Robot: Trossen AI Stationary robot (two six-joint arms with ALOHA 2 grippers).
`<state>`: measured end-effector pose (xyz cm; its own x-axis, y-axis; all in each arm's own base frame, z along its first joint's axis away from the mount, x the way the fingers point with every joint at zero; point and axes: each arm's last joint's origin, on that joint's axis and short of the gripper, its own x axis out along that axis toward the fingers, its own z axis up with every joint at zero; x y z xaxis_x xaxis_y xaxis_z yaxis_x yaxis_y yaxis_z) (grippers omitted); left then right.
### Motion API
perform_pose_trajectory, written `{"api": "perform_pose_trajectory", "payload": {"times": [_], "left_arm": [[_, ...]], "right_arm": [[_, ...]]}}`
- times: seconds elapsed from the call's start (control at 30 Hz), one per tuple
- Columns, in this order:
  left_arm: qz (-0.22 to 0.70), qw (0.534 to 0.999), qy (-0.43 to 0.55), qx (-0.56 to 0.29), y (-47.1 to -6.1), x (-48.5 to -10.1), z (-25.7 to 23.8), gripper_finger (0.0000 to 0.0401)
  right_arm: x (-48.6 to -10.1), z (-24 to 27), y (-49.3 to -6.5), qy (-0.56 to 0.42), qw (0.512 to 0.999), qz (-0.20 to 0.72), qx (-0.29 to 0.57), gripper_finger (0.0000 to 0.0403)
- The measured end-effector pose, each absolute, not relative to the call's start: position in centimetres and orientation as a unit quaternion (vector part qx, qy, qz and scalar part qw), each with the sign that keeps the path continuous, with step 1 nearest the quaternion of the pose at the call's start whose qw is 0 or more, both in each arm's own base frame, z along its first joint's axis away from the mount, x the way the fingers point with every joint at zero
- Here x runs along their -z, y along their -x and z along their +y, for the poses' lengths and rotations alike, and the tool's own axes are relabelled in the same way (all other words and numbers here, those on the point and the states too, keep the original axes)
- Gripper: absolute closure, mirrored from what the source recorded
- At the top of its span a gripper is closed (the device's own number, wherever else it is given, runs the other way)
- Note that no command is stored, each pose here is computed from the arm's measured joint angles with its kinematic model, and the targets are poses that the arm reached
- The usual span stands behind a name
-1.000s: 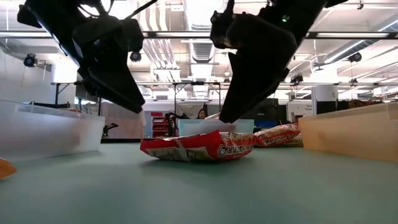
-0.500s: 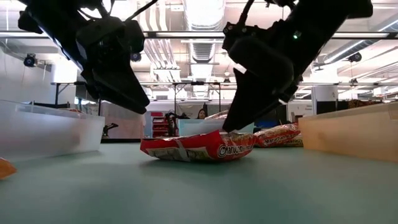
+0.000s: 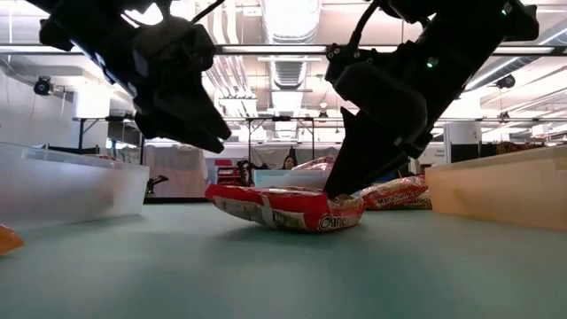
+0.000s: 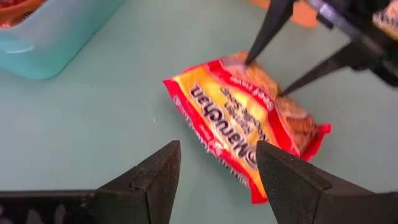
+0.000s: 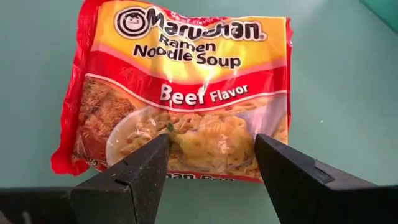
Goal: Sort Maruchan noodles
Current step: Put the red noodle pack into the white transparent bin
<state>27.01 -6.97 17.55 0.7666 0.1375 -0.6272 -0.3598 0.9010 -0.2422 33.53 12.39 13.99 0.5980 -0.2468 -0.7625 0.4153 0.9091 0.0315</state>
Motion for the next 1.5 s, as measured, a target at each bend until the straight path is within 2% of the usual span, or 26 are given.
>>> {"api": "perform_pose_trajectory", "payload": {"times": [0.5,0.73,1.07,1.5], "left_arm": [[0.302,0.911,0.231,-0.161,-28.5,-15.7,-6.3,0.0207],[0.296,0.905,0.277,-0.127,-29.6,-14.8,-5.9,0.0207],[0.295,0.893,0.323,-0.102,-29.4,-15.7,-6.1,0.0207],[0.327,0.895,0.279,-0.123,-28.1,-17.1,-3.7,0.0207]], "right_arm": [[-13.0,12.6,-32.4,-0.087,0.881,0.428,0.184,0.0172],[-12.5,12.6,-32.0,-0.081,0.877,0.437,0.183,0.0172],[-12.5,12.9,-31.9,-0.08,0.878,0.436,0.179,0.0172],[-12.5,12.7,-32.0,-0.048,0.883,0.426,0.189,0.0172]]}}
